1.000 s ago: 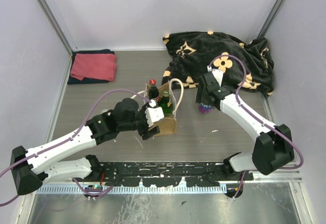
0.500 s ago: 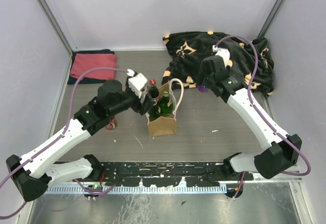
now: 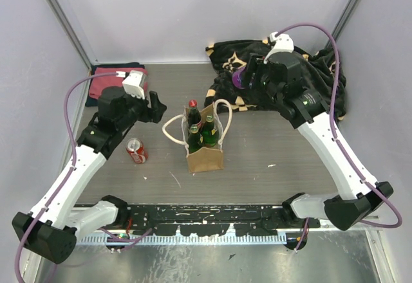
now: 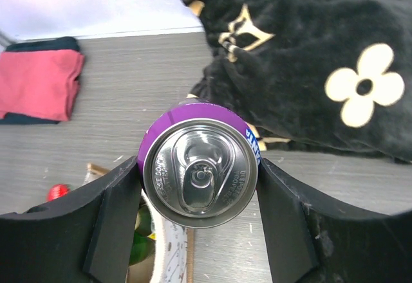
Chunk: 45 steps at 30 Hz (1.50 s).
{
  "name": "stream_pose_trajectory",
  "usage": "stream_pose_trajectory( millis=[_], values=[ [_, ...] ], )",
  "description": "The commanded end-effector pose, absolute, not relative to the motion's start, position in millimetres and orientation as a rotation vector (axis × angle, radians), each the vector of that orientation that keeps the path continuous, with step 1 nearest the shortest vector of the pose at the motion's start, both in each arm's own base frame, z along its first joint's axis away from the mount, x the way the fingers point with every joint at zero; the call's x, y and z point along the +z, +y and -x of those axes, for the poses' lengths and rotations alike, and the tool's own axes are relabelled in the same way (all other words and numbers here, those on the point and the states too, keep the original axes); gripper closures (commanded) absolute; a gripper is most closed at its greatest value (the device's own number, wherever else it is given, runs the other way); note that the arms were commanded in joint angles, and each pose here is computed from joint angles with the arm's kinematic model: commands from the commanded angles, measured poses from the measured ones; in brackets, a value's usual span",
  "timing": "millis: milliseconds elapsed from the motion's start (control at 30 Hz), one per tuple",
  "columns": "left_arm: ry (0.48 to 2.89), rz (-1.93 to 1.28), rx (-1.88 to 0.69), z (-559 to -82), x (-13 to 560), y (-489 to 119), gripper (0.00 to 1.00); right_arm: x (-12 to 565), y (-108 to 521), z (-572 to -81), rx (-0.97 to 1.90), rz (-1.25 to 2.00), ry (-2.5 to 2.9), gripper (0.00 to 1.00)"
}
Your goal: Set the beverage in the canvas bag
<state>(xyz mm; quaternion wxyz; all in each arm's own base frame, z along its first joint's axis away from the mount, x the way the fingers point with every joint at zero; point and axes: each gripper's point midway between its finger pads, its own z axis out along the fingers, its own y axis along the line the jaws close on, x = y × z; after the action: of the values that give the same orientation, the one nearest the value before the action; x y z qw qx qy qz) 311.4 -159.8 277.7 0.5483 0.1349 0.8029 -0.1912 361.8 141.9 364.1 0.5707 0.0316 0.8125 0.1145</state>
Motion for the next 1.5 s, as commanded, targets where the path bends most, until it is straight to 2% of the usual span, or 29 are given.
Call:
stream_pose_trajectory(
  millis=[0,267,467,1100,1467],
  values=[
    [1.904,-0.214,-0.475,-315.0,288.8,-141.6,0.24,447.9,170.4,-355.7,0.408,-0.004,1.677,0.99],
    [1.938,-0.136,-0.431,-323.2,279.6,-116.3,0.25,433.2,228.3,-331.0,0.426,0.132,1.729,0.99],
    [1.95,-0.141,-0.405,-324.1,274.3,-111.7,0.25,407.2,247.2,-304.8,0.438,0.18,1.779,0.99],
    [1.977,-0.153,-0.378,-332.1,255.5,-110.8,0.25,347.7,252.4,-262.6,0.438,0.255,1.937,0.99],
    [1.989,-0.164,-0.373,-331.4,247.7,-110.7,0.25,319.1,256.2,-255.4,0.407,0.274,1.987,0.99]
  ],
)
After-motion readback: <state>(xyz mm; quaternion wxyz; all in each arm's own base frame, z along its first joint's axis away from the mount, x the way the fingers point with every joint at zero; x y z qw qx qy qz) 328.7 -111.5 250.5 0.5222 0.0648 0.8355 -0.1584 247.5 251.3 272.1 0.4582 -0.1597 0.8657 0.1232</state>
